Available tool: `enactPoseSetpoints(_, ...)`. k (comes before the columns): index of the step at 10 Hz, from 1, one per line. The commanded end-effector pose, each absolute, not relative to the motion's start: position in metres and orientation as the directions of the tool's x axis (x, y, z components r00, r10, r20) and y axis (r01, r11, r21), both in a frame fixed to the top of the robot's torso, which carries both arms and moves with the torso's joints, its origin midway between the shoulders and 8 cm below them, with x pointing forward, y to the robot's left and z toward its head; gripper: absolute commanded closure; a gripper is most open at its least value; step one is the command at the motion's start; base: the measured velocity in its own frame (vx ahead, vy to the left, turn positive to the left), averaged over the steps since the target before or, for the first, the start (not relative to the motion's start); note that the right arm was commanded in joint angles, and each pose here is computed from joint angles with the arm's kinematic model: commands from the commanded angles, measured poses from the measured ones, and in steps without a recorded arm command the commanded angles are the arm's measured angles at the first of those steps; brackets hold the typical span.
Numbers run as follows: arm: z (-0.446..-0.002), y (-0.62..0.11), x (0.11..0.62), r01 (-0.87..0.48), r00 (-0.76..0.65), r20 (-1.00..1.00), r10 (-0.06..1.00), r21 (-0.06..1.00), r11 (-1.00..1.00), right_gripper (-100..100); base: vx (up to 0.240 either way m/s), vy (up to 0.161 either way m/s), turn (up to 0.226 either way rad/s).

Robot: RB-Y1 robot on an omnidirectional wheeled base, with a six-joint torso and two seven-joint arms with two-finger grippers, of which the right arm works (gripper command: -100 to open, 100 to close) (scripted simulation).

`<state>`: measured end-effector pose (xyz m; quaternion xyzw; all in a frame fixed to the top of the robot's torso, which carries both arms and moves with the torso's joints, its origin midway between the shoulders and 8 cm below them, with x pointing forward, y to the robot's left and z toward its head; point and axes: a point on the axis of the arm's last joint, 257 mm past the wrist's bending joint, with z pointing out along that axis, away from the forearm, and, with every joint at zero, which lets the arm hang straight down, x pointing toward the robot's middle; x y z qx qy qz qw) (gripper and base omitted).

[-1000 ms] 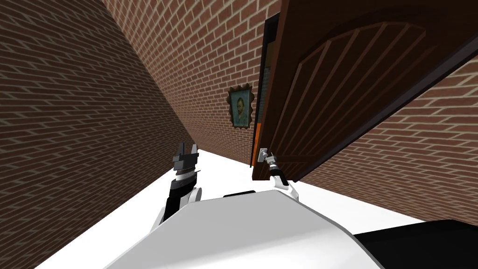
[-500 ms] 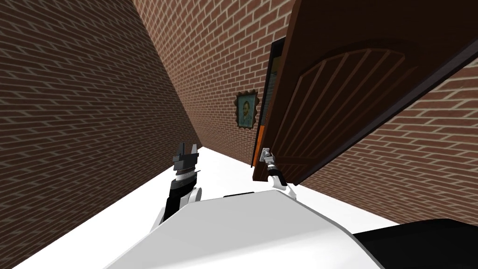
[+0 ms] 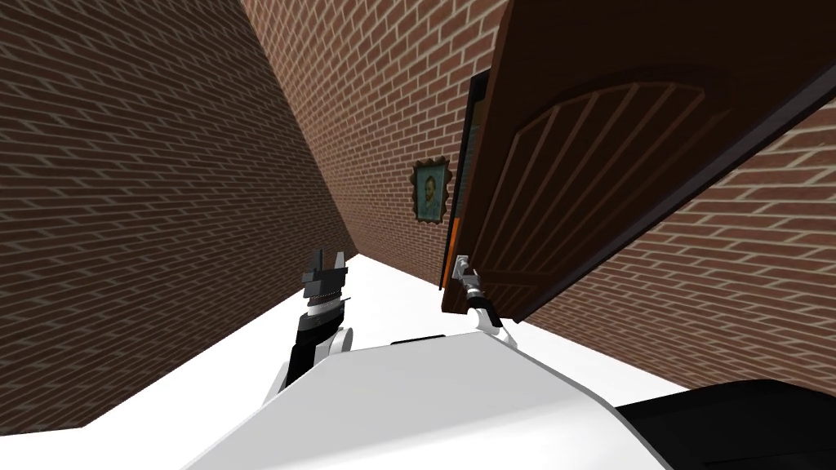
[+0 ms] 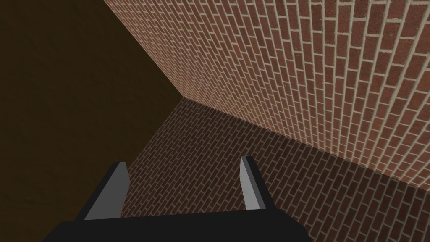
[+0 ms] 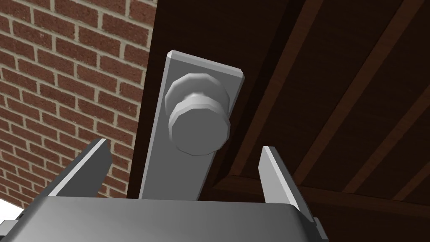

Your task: Pull the door open

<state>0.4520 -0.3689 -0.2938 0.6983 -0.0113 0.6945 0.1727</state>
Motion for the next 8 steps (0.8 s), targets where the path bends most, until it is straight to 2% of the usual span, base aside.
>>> enactPoseSetpoints(1, -0.295, -0.365, 0.451, -0.258, 0.024, 0.988, 0.152, 0.153, -0.954, -100, -0.092, -0.026, 0.055)
enactPoseSetpoints(5, -0.296, -0.358, 0.448, -0.259, 0.002, 1.000, 0.011, 0.011, -0.966, -100, -0.091, -0.025, 0.046)
enactPoseSetpoints(6, -0.296, -0.360, 0.448, -0.259, 0.006, 0.999, 0.037, 0.037, -0.965, -100, -0.038, -0.013, 0.010)
enactPoseSetpoints(8, -0.297, -0.395, 0.443, -0.301, 0.006, 1.000, 0.030, 0.031, -0.953, -100, 0.147, -0.023, 0.200)
